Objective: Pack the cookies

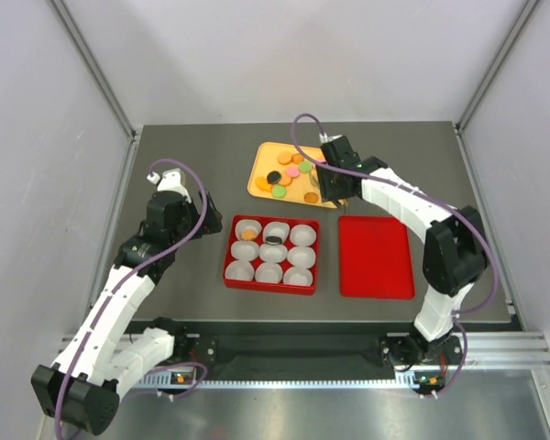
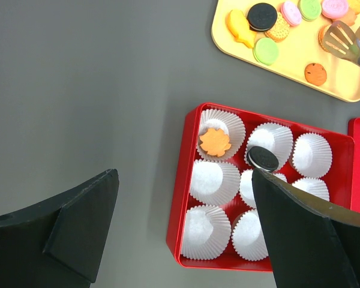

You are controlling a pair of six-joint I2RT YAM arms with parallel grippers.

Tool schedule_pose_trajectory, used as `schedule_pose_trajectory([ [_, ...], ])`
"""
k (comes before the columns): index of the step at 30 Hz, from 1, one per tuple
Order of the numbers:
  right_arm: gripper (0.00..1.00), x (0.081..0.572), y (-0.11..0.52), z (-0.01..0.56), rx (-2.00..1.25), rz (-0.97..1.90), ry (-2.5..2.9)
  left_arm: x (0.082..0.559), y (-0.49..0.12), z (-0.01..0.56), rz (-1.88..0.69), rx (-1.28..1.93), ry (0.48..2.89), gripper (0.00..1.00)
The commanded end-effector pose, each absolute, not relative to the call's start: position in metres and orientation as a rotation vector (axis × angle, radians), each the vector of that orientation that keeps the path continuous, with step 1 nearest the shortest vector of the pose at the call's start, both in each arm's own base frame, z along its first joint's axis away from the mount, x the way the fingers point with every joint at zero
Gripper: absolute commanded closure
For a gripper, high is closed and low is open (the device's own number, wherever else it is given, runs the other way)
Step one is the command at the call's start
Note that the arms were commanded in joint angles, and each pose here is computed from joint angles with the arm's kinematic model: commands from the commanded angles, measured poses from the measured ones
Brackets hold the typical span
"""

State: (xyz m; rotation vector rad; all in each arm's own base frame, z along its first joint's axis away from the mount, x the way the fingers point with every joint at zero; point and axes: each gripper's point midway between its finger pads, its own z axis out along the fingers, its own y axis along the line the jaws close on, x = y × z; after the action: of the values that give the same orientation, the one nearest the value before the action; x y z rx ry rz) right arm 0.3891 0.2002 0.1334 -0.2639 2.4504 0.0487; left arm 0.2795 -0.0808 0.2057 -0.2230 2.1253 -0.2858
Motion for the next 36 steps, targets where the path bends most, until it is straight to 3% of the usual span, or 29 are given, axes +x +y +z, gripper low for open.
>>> schedule_pose_trajectory([
  [1,0.50,0.413,0.198,0.146,-0.230,0.062,2.409,0.285,-0.081,0.210,-0.287,-0.209,2.097,0.03],
  [17,0.55,0.429,0.200,0.131,-0.211,0.099,2.438,0.286,-0.081,0.210,-0.284,-0.212,2.097,0.03],
  [20,0.62,0.428,0.198,0.131,-0.209,0.100,2.441,0.286,-0.081,0.210,-0.284,-0.212,2.097,0.03],
  [24,0.67,0.426,0.197,0.143,-0.209,0.107,2.424,0.286,-0.081,0.210,-0.289,-0.212,2.095,0.03],
  [36,0.67,0.408,0.186,0.185,-0.187,0.132,2.354,0.285,-0.083,0.210,-0.298,-0.207,2.099,0.03],
])
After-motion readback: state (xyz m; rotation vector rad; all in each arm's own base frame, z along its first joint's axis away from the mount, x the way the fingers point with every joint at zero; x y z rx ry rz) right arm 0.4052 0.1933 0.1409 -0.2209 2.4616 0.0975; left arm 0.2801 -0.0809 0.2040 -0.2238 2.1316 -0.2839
